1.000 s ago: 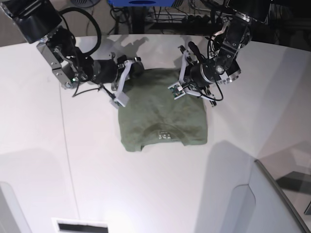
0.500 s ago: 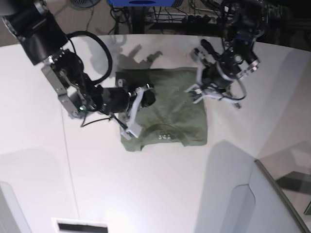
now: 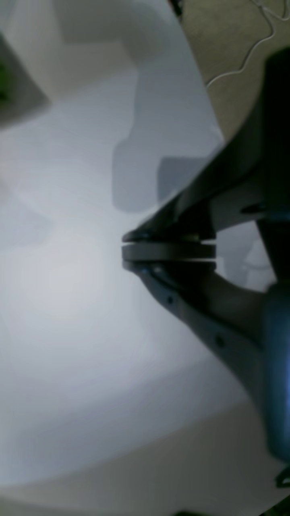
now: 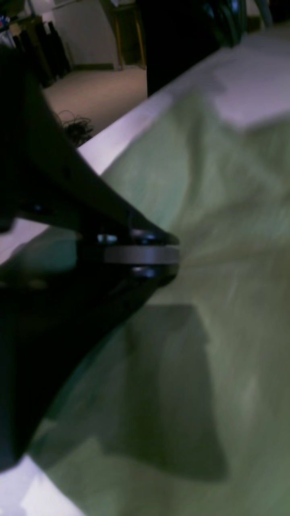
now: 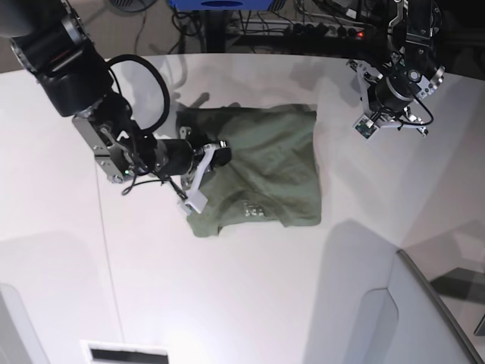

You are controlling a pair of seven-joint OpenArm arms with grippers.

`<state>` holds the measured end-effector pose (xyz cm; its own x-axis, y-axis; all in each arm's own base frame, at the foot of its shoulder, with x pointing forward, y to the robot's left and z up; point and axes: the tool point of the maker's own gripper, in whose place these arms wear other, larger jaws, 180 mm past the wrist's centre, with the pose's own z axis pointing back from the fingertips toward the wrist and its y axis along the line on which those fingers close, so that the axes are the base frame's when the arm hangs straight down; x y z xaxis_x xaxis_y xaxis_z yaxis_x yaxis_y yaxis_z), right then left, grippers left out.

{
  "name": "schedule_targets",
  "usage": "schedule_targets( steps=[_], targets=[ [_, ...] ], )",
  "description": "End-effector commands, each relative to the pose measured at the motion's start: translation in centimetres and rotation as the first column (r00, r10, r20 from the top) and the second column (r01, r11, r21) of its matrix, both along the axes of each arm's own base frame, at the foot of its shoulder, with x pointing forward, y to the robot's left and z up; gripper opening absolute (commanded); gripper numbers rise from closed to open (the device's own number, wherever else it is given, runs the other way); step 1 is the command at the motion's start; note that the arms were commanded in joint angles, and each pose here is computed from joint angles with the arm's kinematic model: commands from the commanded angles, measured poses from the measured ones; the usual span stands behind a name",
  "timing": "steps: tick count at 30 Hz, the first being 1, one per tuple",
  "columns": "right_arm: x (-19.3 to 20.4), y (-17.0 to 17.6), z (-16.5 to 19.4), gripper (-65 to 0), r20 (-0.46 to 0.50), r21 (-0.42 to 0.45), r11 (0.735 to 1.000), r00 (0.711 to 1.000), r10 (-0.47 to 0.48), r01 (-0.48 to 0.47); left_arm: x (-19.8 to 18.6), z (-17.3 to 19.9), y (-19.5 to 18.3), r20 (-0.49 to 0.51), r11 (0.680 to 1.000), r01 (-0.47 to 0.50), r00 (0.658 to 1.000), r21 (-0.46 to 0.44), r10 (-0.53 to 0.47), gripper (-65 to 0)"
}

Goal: Layout the t-shirt on the table in an organized manner, then fold the t-shirt properly
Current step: 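Smooth the folded shirt edges with both grippers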

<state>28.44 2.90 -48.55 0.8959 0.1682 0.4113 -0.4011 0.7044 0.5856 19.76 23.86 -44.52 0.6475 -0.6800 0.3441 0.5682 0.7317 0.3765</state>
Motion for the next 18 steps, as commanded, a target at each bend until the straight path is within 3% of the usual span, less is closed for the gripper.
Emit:
schedule_targets(
  steps=[1,10,18],
  targets=[
    [1.4,-0.2,0.9,-65.0,0.033,0.005,1.000,0.999,-0.009,0.009,0.7,0.7,0.4,0.028,1.000,0.001,1.000,0.010,-0.001,-65.0],
    [1.4,-1.6,0.3,-65.0,0.027,-0.021,0.999,0.999,-0.026,0.026,0.7,0.3,0.4,0.018,1.000,0.000,1.000,0.007,0.000,-65.0],
    [2.2,-3.4,0.4,-65.0,0.016,0.003,0.992,0.992,-0.124,0.124,0.7,0.4,0.6,0.020,1.000,-0.005,1.000,0.011,0.005,-65.0]
  ],
)
